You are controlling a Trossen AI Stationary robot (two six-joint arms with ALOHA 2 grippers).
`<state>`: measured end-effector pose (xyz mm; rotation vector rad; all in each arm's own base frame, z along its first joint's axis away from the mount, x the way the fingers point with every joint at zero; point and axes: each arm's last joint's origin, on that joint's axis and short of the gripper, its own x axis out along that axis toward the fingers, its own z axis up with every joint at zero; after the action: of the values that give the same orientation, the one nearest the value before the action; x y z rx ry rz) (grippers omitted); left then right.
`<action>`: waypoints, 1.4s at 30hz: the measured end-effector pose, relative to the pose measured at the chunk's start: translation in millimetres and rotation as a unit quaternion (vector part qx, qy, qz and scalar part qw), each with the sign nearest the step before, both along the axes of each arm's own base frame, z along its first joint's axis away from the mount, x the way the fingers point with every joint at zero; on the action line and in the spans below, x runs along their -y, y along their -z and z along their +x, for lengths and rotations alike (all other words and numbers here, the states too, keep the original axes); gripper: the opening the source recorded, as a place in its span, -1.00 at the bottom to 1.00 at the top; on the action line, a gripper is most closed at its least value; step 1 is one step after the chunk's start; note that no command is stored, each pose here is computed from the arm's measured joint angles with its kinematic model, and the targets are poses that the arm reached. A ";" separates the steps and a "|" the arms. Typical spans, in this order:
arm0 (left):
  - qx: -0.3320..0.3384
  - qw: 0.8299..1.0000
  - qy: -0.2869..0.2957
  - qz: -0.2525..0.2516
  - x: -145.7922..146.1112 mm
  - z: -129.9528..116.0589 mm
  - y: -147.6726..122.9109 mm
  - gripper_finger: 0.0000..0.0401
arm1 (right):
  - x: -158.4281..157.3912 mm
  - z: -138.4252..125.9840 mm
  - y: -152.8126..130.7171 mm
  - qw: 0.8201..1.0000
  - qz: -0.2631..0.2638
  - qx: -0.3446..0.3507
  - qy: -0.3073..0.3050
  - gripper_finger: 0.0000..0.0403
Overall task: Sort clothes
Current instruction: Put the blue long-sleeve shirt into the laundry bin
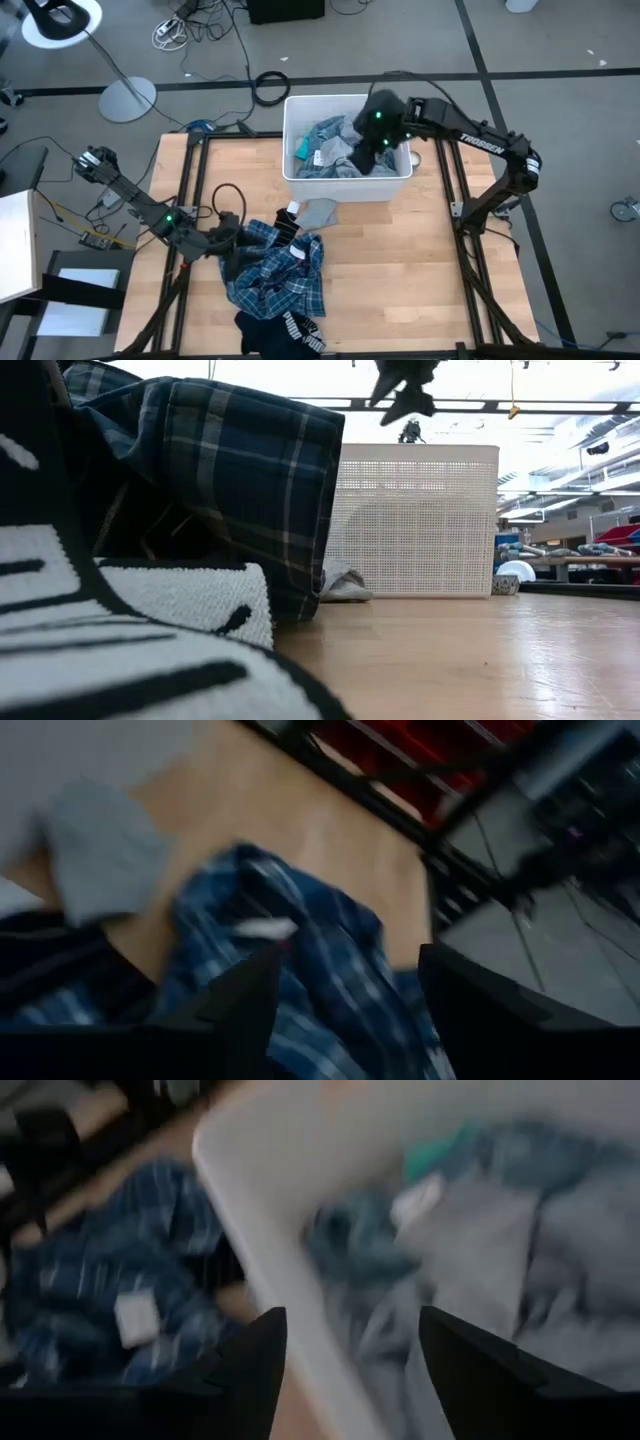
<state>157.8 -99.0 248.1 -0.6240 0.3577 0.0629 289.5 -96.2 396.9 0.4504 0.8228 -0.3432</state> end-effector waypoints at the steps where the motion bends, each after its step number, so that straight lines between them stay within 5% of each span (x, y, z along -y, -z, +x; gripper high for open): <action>1: -0.004 1.000 0.014 -0.005 0.9 -0.1 0.2 0.21 | -6.4 -0.9 1.8 1.000 0.012 -0.015 -0.001 0.14; 6: -0.040 0.996 0.082 -0.009 3.7 -2.6 4.9 0.10 | -44.8 -3.5 9.2 0.995 0.062 -0.081 -0.001 0.12; 15: -0.141 0.979 0.143 0.019 1.9 -11.8 21.4 -0.01 | -137.8 -8.2 12.0 0.993 0.032 -0.101 0.053 0.11; 23: -0.228 0.956 0.160 0.089 7.7 -4.8 47.6 -0.01 | -223.5 -34.8 23.1 0.992 0.016 -0.041 0.115 0.11; 31: -0.320 0.926 0.115 0.165 15.1 11.0 89.2 -0.03 | -273.8 -69.8 81.7 0.979 0.045 -0.042 0.196 0.11; 34: -0.338 0.930 0.083 0.117 13.8 15.1 93.6 -0.21 | -284.5 -79.4 115.9 0.974 0.059 -0.043 0.214 0.11; 38: -0.323 0.941 0.062 0.082 13.1 19.1 80.2 -0.82 | -290.9 -85.6 159.1 0.976 0.081 -0.055 0.197 0.11; 42: -0.280 0.957 0.032 0.065 9.7 28.3 40.6 -0.96 | -288.5 -87.9 185.6 0.981 0.082 -0.066 0.165 0.11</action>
<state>186.1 -108.6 207.4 -0.4546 0.9162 0.2016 201.5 192.3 211.3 0.7271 0.9106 -0.6215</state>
